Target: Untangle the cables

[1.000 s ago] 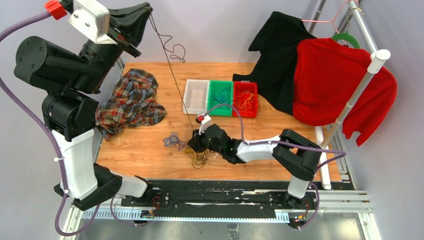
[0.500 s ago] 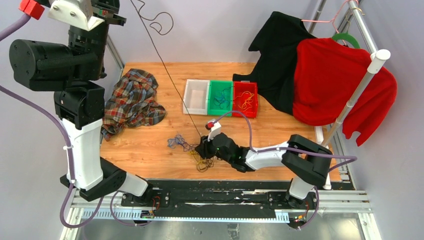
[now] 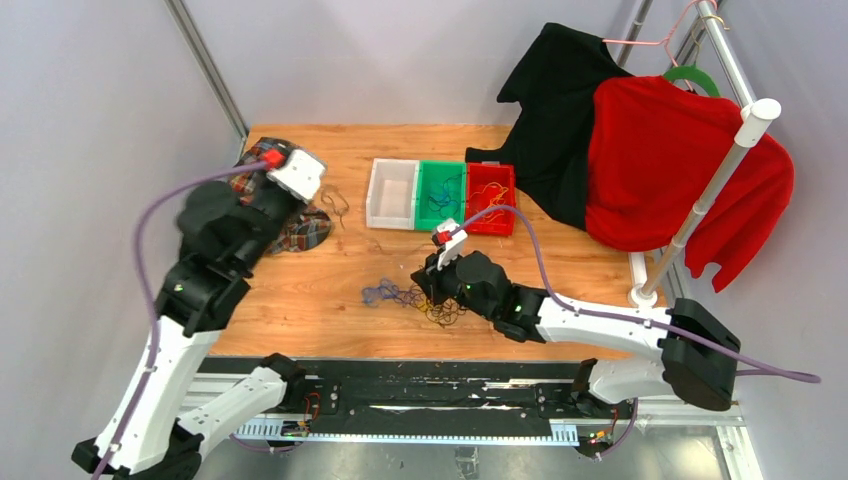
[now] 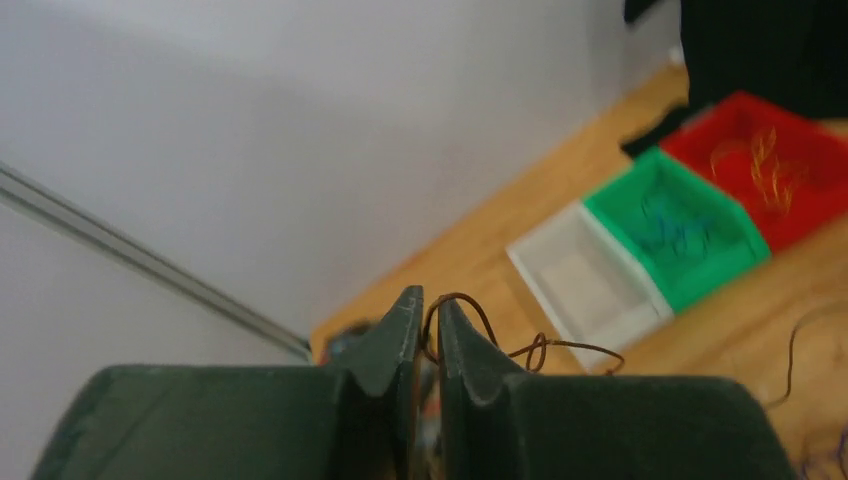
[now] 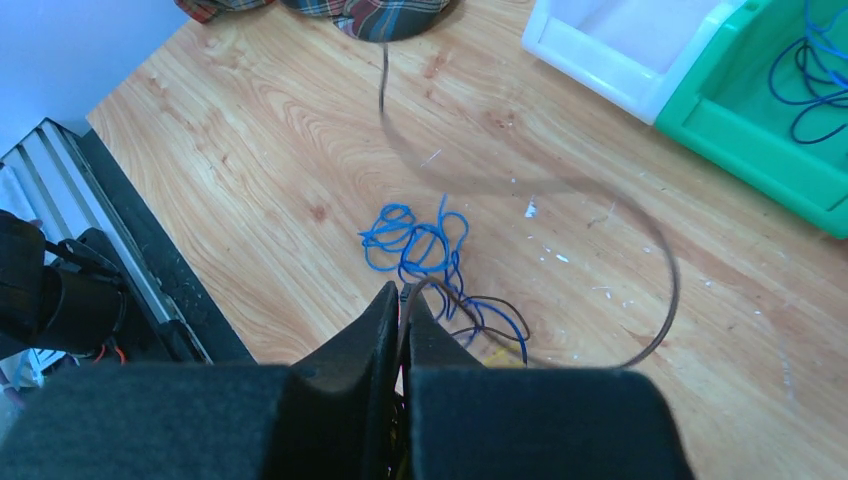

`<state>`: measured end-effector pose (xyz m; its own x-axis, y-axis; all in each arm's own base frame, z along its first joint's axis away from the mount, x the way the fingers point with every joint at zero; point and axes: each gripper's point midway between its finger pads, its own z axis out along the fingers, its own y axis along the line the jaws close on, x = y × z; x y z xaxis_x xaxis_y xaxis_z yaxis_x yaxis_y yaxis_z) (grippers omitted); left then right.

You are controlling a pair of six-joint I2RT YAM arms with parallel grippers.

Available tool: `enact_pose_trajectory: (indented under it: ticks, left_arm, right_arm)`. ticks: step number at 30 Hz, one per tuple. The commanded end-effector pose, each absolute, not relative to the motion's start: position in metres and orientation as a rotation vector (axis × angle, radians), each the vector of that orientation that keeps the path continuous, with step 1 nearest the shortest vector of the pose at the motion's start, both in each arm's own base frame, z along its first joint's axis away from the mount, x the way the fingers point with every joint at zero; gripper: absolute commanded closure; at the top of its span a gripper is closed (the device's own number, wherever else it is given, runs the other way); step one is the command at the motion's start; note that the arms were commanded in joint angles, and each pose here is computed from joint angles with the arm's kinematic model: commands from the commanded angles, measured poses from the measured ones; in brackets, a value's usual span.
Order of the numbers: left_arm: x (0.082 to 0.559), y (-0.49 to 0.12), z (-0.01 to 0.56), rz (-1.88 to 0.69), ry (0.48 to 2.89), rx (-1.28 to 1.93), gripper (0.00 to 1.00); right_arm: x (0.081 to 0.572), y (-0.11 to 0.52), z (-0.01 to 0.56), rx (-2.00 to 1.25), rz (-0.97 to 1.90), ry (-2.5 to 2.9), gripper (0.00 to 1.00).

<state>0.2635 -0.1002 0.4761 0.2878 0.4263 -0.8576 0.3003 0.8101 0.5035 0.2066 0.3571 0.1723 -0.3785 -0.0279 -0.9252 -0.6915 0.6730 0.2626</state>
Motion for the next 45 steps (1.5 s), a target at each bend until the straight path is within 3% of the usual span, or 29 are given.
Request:
enact_pose_trajectory:
  ticks: [1, 3, 5, 7, 10, 20, 29, 34, 40, 45]
  left_arm:
    - [0.257, -0.098, 0.355, 0.101, 1.602, 0.867, 0.66]
    - [0.241, -0.113, 0.313, -0.003, 1.682, 1.027, 0.42]
    - [0.219, -0.131, 0.281, -0.163, 1.739, 1.171, 0.31]
    - [0.201, -0.150, 0.270, -0.323, 1.719, 1.267, 0.22]
    - [0.185, -0.172, 0.269, -0.482, 1.627, 1.354, 0.18]
    - [0.173, -0.215, 0.289, -0.713, 1.305, 1.400, 0.20]
    - [0.172, -0.225, 0.292, -0.570, 0.992, 1.605, 0.20]
    - [0.152, -0.228, 0.283, -0.627, 0.978, 1.692, 0.26]
    - [0.134, -0.222, 0.272, -0.698, 1.040, 1.683, 0.43]
    - [0.116, -0.215, 0.264, -0.770, 1.097, 1.684, 0.41]
  right_arm:
    - [0.205, 0.347, 0.181, -0.689, 0.751, 1.842, 0.99]
    - [0.200, 0.351, 0.187, -0.736, 0.777, 1.825, 0.99]
    - [0.195, 0.357, 0.192, -0.792, 0.803, 1.818, 0.99]
    - [0.188, 0.363, 0.200, -0.846, 0.842, 1.793, 0.99]
    - [0.176, 0.372, 0.214, -0.937, 0.913, 1.737, 0.99]
    - [0.107, 0.376, 0.276, -1.293, 1.375, 1.463, 0.99]
    - [0.082, 0.380, 0.280, -1.497, 1.612, 1.421, 0.99]
    - [0.088, 0.387, 0.274, -1.505, 1.597, 1.448, 0.99]
    - [0.103, 0.386, 0.270, -1.469, 1.478, 1.477, 0.99]
    - [0.126, 0.382, 0.264, -1.395, 1.319, 1.518, 0.99]
